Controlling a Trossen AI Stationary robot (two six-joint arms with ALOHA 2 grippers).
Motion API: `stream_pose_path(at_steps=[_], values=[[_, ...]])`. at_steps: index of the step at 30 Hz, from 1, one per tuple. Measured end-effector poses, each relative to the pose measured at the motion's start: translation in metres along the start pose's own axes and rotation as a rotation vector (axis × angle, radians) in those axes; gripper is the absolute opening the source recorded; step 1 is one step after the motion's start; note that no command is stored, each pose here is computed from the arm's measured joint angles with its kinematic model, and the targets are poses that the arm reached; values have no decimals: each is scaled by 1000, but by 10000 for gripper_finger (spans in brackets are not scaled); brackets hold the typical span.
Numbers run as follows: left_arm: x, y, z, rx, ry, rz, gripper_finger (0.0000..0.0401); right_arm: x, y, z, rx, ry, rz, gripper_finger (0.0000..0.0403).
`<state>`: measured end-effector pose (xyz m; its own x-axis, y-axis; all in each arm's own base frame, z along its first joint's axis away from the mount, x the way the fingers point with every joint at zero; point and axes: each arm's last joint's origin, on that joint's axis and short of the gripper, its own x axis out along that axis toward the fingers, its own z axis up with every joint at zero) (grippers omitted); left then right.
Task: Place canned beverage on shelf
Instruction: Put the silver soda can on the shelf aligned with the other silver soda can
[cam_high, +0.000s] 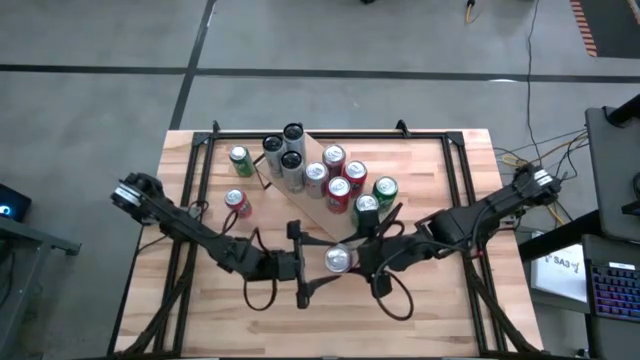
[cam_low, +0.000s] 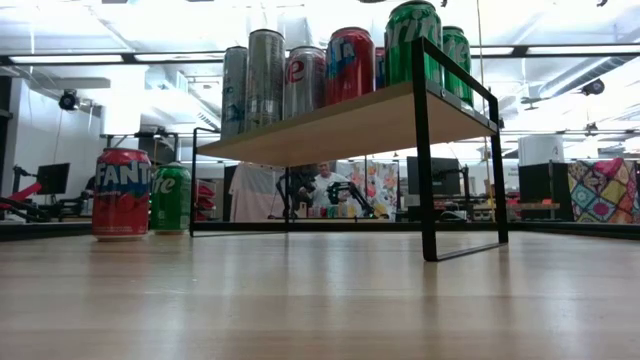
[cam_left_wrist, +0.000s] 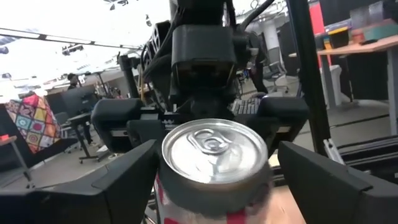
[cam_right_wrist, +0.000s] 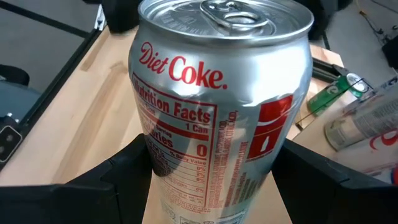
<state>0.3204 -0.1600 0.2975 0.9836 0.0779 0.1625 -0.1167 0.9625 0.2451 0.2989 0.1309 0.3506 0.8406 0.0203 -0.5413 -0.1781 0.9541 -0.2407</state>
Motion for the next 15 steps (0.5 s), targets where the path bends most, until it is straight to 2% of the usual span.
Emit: stream_pose_path(at_steps=[15], values=[[10, -3, -14, 2, -42, 43, 308, 3, 0, 3, -1, -14, -19, 267]])
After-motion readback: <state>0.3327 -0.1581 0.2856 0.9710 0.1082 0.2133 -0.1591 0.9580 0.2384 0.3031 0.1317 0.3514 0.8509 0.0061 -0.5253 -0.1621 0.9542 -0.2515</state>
